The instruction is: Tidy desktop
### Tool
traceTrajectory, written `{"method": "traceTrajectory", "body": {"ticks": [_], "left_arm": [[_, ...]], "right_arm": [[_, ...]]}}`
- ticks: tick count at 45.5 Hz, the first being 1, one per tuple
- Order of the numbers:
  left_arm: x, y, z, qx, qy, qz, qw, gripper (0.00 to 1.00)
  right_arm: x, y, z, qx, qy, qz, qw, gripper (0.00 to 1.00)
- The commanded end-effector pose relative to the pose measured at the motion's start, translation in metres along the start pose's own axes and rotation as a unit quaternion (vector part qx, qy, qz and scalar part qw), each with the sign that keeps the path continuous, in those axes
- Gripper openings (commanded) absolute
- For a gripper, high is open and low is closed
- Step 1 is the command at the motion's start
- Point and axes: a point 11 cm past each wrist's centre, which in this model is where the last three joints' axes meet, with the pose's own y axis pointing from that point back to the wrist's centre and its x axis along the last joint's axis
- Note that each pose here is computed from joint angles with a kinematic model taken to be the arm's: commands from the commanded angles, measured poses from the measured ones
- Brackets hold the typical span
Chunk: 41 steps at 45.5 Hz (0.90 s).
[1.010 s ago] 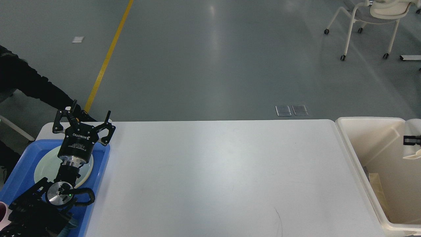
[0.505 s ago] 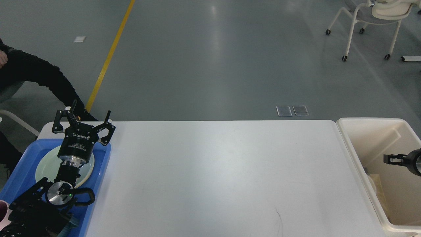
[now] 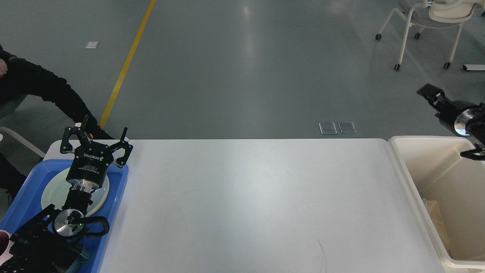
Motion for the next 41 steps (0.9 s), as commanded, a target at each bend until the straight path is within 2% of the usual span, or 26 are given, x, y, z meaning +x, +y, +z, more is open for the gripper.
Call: {"method": "traceTrajectory", "body": {"ticks": [1, 5, 8, 12, 16, 20, 25, 32, 41], "left_arm": [[0.0, 0.0, 0.0, 0.0, 0.0, 0.0, 1.0, 1.0], [0.0, 0.0, 0.0, 0.0, 0.0, 0.0, 1.0, 1.0], [0.0, 0.0, 0.0, 0.001, 0.0, 0.0, 1.0, 1.0], [0.0, 0.0, 0.0, 0.001, 0.0, 0.0, 1.0, 1.0], [0.0, 0.0, 0.0, 0.0, 0.0, 0.0, 1.0, 1.0], [0.0, 0.0, 0.0, 0.001, 0.0, 0.0, 1.0, 1.0], [0.0, 0.0, 0.0, 0.001, 0.0, 0.0, 1.0, 1.0], [0.0, 0.0, 0.0, 0.0, 0.0, 0.0, 1.0, 1.0], [0.0, 0.0, 0.0, 0.001, 0.0, 0.0, 1.0, 1.0]], "right_arm": [[-0.023, -0.004, -0.096, 0.141, -0.231, -0.028, 0.962, 1.0], [-0.069, -0.008, -0.146, 0.196, -0.338, -0.084, 0.917, 1.0], [-0.109, -0.01, -0.169, 0.21, -0.422, -0.122, 0.874, 1.0], [-0.159, -0.017, -0.14, 0.173, -0.487, -0.138, 0.845, 1.0], [-0.185, -0.02, -0.107, 0.147, -0.518, -0.132, 0.832, 1.0], [-0.197, -0.019, -0.081, 0.161, -0.542, -0.123, 0.815, 1.0], [-0.188, -0.014, -0.039, 0.186, -0.586, -0.085, 0.784, 1.0], [-0.183, -0.011, -0.006, 0.165, -0.656, -0.038, 0.736, 1.0], [-0.187, -0.008, 0.012, 0.153, -0.674, -0.026, 0.722, 1.0]]}}
